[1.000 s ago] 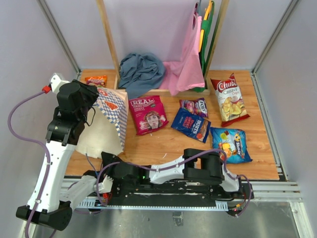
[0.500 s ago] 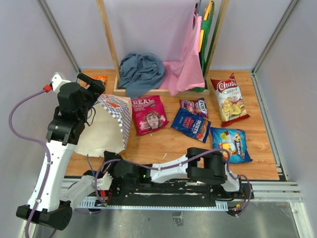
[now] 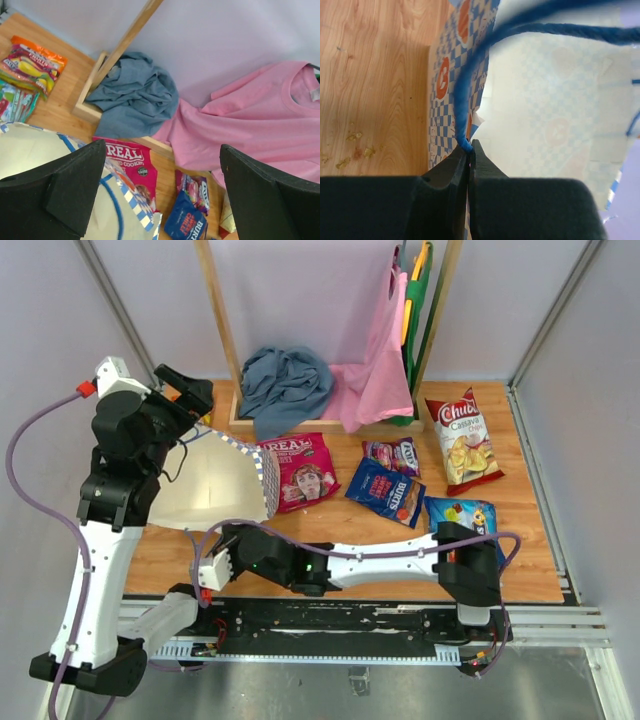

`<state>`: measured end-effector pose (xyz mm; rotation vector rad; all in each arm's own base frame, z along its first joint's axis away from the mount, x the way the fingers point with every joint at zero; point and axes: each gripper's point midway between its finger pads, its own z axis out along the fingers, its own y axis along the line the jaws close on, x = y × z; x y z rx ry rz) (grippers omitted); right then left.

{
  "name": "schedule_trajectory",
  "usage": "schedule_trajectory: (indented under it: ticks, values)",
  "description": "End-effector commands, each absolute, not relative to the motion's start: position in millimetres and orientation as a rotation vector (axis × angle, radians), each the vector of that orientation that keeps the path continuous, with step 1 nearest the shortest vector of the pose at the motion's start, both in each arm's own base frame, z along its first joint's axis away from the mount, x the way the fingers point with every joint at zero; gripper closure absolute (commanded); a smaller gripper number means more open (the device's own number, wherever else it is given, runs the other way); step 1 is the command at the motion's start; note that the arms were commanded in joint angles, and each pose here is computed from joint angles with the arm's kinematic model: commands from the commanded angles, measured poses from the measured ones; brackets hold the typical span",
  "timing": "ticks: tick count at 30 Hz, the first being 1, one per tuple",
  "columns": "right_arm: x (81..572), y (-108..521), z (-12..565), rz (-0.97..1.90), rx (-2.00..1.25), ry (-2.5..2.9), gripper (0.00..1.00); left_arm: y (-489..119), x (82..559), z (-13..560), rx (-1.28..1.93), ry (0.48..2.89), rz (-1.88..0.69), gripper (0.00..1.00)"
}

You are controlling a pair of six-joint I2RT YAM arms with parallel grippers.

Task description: Take the snacks out of the paper bag

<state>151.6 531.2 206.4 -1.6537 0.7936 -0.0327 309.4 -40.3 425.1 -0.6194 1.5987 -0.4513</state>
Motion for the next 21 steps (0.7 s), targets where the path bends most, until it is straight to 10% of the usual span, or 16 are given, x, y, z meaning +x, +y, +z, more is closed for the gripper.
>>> schedule_trajectory:
  ticks: [1, 21]
  values:
    - [146.3, 523.0, 251.0, 0.156, -1.615, 0.936, 0.99, -36.9, 303.9, 453.2, -0.555, 1.536, -0.438, 0.00]
    - [150.6, 430.7, 308.2, 1.098, -1.950, 0.646, 0.96, -5.3, 291.7, 491.1, -0.564, 1.440, -0.265, 0.00]
